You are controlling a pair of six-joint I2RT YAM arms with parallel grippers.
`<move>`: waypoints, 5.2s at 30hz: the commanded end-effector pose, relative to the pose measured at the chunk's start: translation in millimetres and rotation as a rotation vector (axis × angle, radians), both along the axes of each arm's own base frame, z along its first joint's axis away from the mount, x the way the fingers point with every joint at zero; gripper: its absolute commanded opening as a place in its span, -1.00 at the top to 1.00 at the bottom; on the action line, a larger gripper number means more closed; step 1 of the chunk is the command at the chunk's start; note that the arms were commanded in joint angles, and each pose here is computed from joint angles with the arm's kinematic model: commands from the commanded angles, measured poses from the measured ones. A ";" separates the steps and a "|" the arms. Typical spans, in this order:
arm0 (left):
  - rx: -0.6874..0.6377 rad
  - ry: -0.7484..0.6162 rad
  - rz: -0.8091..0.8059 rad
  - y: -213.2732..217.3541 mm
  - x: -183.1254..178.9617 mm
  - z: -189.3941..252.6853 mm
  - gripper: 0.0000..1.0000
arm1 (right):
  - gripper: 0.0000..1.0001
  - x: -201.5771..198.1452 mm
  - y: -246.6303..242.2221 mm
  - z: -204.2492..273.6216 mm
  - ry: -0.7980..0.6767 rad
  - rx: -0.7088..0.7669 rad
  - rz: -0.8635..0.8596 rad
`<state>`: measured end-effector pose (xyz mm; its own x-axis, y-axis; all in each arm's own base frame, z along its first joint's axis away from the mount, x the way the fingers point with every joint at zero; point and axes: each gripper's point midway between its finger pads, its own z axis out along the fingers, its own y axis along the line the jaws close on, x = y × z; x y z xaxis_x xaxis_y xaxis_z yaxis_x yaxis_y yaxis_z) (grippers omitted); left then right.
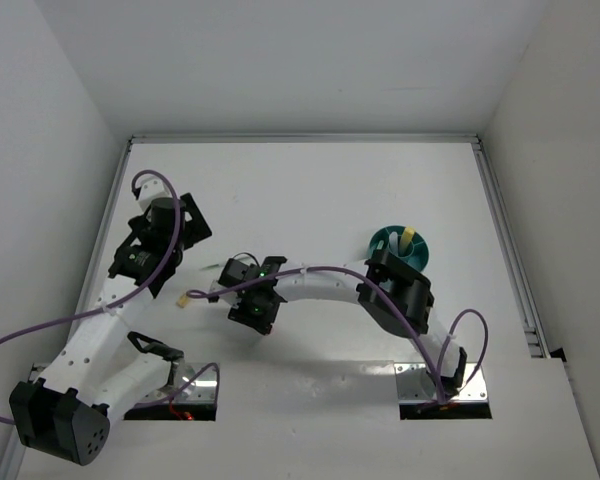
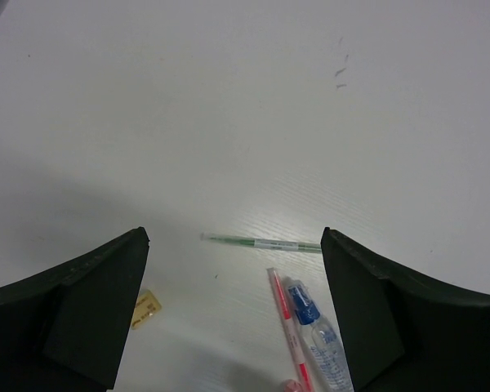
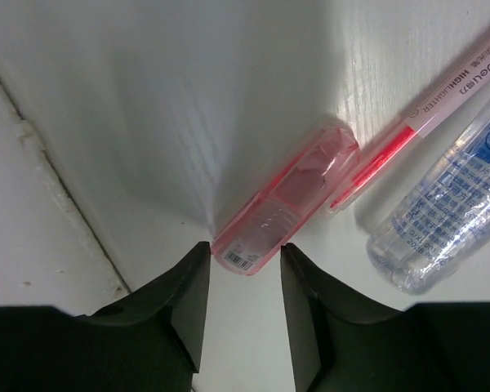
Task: Sort the stationery into containers
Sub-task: Grab a piece of stationery with the right arm, then place the stationery into the container
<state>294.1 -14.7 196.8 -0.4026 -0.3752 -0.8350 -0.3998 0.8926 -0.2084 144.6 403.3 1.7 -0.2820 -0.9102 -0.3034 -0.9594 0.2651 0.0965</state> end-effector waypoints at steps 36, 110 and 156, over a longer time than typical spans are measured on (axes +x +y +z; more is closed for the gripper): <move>-0.012 -0.047 -0.021 -0.1 5.8 9.6 -0.85 | 1.00 71.0 -12.3 137.7 -0.492 0.153 -0.015; -0.061 -0.064 -0.124 -17.2 12.0 9.1 -0.85 | 1.00 180.7 -305.4 137.9 -0.573 -1.263 0.836; -0.061 -0.064 -0.124 -17.2 12.0 9.1 -0.85 | 0.11 188.0 -286.8 132.0 -0.637 -1.265 0.848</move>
